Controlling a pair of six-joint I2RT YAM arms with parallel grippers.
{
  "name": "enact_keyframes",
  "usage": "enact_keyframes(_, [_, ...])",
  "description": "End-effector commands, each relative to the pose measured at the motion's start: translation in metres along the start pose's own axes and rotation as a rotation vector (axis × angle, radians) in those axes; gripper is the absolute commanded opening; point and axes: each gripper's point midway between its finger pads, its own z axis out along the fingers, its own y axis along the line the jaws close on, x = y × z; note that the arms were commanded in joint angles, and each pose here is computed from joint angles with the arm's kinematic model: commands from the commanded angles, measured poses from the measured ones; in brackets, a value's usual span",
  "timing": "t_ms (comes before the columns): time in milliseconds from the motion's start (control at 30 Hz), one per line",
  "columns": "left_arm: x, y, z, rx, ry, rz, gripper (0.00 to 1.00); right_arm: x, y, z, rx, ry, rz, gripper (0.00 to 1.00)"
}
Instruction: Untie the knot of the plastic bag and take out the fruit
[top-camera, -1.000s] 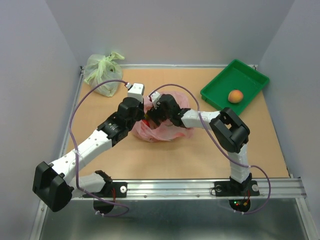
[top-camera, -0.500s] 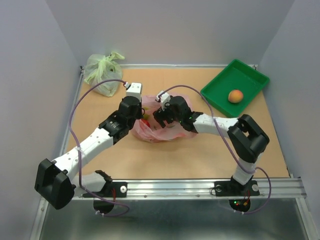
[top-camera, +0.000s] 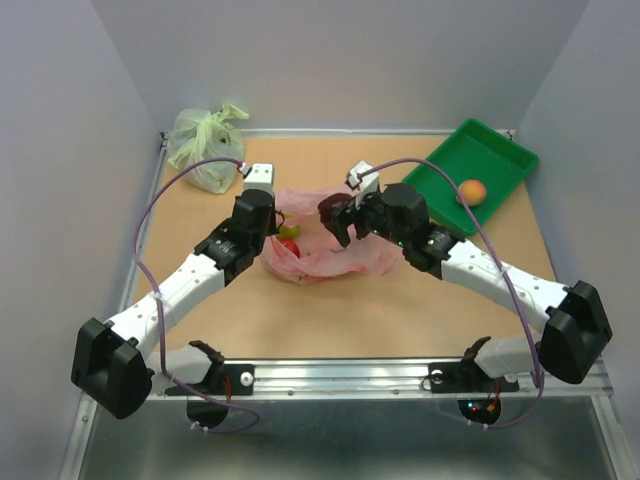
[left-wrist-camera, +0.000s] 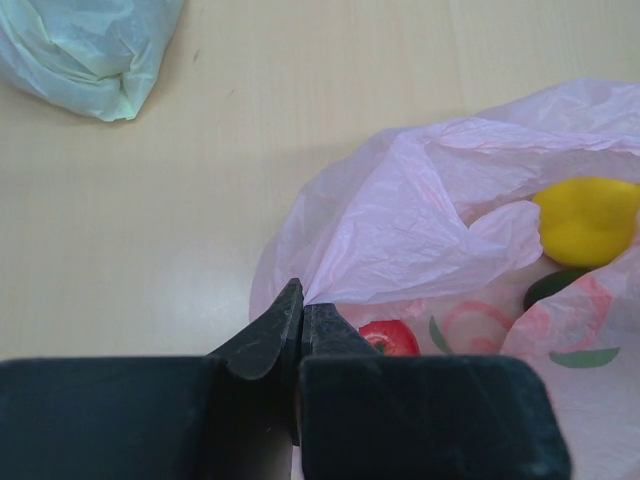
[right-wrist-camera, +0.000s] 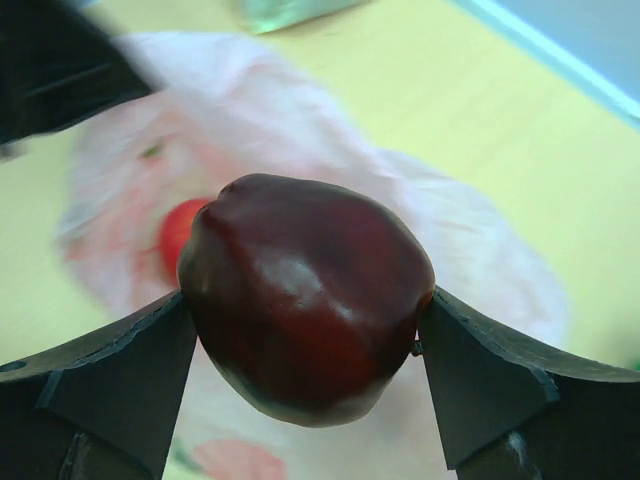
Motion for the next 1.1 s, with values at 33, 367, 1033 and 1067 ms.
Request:
enact_keyframes(33, [-0.010, -0.004, -0.003, 0.020, -0.021, -0.023, 0.00, -0.026, -0.124, -0.022, 0.514, -0.048, 0.107, 0.04])
enact_keyframes(367, [-0.020, -0.001, -0.013, 0.029, -0.056, -0.036, 0.00, 0.051, -0.353, -0.084, 1.038, -0.047, 0.524, 0.04])
enact_keyframes(1033, [-0.024, -0.002, -0.016, 0.051, -0.065, -0.044, 0.00, 0.079, -0.380, -0.079, 1.000, 0.013, 0.562, 1.00])
enact_keyframes(1067, [-0.023, -0.003, -0.015, 0.056, -0.062, -0.043, 0.00, 0.080, -0.371, -0.078, 0.965, 0.019, 0.568, 1.00])
